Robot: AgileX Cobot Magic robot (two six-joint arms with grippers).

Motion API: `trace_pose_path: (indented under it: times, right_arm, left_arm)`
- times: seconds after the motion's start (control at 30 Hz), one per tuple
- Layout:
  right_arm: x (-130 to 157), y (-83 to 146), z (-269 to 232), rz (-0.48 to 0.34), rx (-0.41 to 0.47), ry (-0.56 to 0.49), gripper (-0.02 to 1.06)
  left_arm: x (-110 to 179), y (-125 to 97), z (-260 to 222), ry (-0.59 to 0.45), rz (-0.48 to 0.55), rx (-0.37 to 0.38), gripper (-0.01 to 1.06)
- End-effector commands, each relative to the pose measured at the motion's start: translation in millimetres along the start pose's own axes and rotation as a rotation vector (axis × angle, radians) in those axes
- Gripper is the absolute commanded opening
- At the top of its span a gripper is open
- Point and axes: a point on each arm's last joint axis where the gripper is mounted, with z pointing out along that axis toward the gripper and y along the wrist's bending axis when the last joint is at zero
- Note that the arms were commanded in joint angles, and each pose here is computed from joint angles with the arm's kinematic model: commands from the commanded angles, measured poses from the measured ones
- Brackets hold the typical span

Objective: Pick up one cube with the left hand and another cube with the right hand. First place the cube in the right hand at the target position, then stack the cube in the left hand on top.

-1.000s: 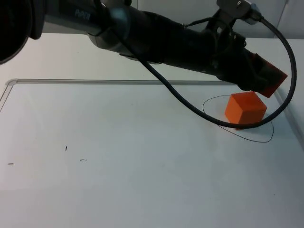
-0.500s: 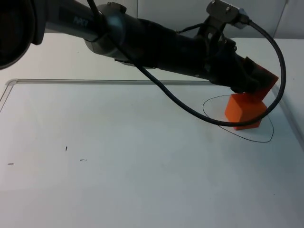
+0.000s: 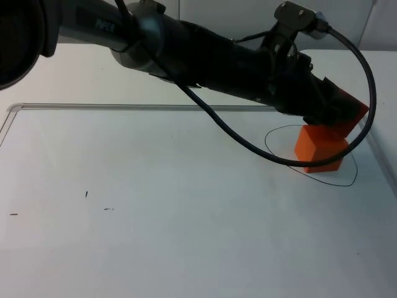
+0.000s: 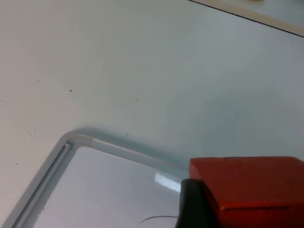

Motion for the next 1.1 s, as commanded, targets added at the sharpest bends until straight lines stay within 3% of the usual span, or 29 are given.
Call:
trace_pose_path:
  times: [0.0, 0.57, 0.8, 1.07]
  right_arm:
    - [0.2, -0.3, 0.6, 0.001, 0.004, -0.009, 1.04]
    - [0.2, -0.3, 0.6, 0.001, 0.004, -0.009, 1.04]
    - [0.2, -0.3, 0.6, 0.001, 0.004, -0.009, 1.04]
    - [0.2, -0.3, 0.6, 0.001, 0.004, -0.009, 1.04]
  left_arm:
    - [5.6, -3.0, 1.7, 0.033, 0.009, 0.022, 0.54]
    - [6.3, -3.4, 1.0, 0.040, 0.019, 0.035, 0.57]
    - [6.2, 2.6, -12.2, 0.016, 0.012, 0.119, 0.57]
    - [7.8, 7.2, -16.2, 0.025, 0.030, 0.114, 0.57]
